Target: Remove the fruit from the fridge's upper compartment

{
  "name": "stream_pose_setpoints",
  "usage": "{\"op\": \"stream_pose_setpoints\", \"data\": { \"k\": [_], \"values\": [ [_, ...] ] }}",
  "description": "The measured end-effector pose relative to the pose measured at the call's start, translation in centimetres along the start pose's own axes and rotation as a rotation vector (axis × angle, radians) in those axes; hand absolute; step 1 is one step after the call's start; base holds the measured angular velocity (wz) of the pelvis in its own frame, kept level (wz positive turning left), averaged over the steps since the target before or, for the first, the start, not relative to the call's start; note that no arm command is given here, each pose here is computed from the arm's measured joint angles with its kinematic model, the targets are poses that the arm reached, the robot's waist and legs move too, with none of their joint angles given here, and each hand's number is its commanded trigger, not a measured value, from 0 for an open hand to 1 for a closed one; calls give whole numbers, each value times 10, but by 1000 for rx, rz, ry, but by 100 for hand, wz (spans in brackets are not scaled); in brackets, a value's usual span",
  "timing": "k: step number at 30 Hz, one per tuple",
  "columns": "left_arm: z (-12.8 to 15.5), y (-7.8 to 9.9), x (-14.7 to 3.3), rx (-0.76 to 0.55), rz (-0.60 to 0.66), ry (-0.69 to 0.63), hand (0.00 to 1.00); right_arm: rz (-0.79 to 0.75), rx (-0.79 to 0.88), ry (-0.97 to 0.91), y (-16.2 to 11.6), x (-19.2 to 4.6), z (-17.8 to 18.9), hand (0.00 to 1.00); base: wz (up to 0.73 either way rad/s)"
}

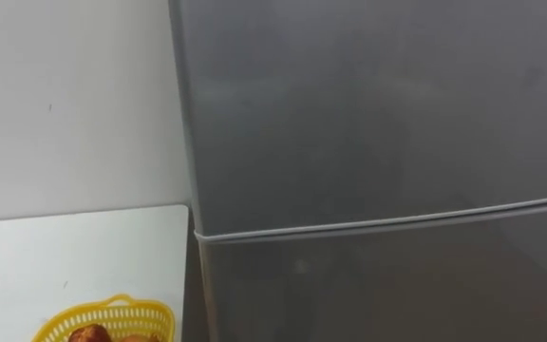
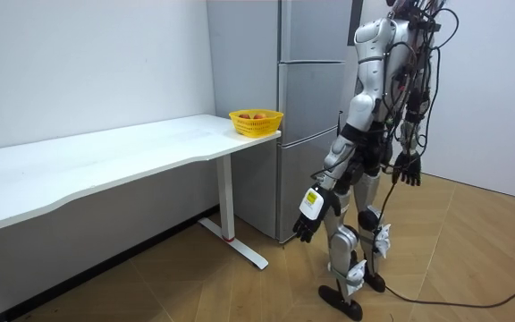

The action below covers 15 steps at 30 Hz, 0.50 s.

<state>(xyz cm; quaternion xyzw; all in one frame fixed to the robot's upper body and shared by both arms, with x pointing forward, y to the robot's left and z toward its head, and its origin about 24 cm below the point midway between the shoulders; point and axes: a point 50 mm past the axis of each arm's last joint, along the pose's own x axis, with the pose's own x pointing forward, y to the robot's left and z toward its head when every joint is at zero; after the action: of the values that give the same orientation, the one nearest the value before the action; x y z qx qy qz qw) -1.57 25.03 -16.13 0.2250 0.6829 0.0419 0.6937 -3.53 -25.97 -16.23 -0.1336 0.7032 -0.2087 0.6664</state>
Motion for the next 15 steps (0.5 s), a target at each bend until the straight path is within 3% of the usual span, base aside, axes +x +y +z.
{"op": "stream_pose_setpoints", "data": {
  "k": [7,15],
  "values": [
    [16,-8,1,60,-31,-30,0,83,-95,-93,12,-2,41,0,8],
    [13,-12,1,66,-66,-10,0,158,-136,-97,19,-4,42,0,2]
  ]
}}
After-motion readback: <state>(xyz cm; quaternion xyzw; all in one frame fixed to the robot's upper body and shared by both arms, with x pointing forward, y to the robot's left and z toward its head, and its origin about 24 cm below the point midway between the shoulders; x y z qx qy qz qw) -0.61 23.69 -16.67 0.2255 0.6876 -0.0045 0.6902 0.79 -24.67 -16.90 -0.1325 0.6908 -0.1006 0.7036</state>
